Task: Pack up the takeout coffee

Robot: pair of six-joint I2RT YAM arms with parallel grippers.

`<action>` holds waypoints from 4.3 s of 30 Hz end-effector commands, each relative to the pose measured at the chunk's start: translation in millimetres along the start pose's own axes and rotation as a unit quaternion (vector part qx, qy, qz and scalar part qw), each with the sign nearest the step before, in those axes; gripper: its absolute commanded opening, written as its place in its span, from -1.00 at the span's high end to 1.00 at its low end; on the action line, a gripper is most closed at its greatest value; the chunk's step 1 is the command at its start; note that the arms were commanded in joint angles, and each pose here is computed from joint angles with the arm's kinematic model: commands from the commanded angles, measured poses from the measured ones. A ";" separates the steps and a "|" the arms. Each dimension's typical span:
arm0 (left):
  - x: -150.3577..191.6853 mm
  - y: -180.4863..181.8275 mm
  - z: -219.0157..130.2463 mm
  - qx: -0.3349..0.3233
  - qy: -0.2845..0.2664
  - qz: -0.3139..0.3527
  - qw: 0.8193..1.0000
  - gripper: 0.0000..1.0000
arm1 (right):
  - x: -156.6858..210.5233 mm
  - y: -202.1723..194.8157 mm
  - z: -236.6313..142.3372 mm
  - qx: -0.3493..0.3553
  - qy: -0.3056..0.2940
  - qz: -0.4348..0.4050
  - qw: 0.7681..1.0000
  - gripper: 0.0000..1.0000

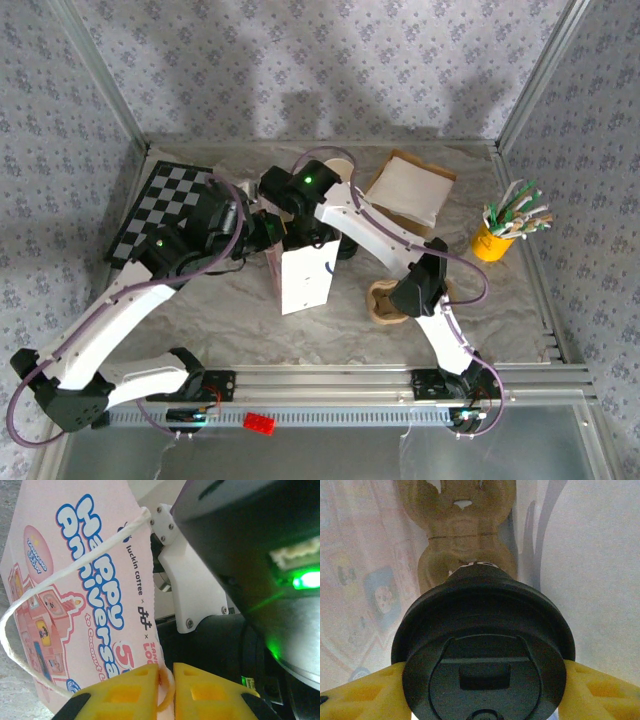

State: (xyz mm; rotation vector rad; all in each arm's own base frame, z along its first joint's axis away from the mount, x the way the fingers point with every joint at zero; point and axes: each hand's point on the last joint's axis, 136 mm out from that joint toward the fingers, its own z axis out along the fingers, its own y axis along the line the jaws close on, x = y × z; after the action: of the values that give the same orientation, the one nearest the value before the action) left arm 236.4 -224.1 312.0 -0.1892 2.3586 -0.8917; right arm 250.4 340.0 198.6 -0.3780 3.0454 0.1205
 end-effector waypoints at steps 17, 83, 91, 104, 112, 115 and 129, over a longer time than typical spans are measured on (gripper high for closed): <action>-2.9 3.0 -16.3 0.018 -0.010 -0.010 1.000 0.63 | 29.9 -24.5 14.0 0.090 0.061 -0.023 0.994 -0.23; 0.6 13.5 -10.4 0.008 -0.002 -0.005 1.000 0.76 | 17.9 0.1 41.3 0.015 0.055 -0.024 0.998 -0.21; 1.6 7.9 -6.5 0.019 0.005 -0.006 1.000 0.76 | 18.8 -4.1 52.3 0.024 0.065 -0.023 0.997 -0.21; 2.0 9.7 -2.5 0.013 0.008 -0.003 1.000 0.74 | 14.1 1.9 40.7 0.011 0.053 -0.023 0.998 -0.21; 1.0 9.1 -2.4 0.013 0.007 -0.002 1.000 0.74 | 8.5 5.6 31.6 0.006 0.036 -0.020 0.999 -0.20; 1.7 9.4 -2.3 0.013 0.008 -0.003 1.000 0.74 | 8.7 5.6 36.4 0.007 0.039 -0.019 0.999 -0.20; 1.5 8.3 -1.1 0.014 0.010 -0.003 1.000 0.75 | 9.9 10.9 37.6 -0.006 0.035 -0.023 0.999 -0.21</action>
State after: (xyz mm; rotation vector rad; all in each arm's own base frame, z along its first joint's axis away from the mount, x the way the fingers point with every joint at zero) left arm 234.3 -214.4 304.9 -0.1985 2.3631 -0.9215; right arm 246.7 350.5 165.8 -0.4356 3.0856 0.1309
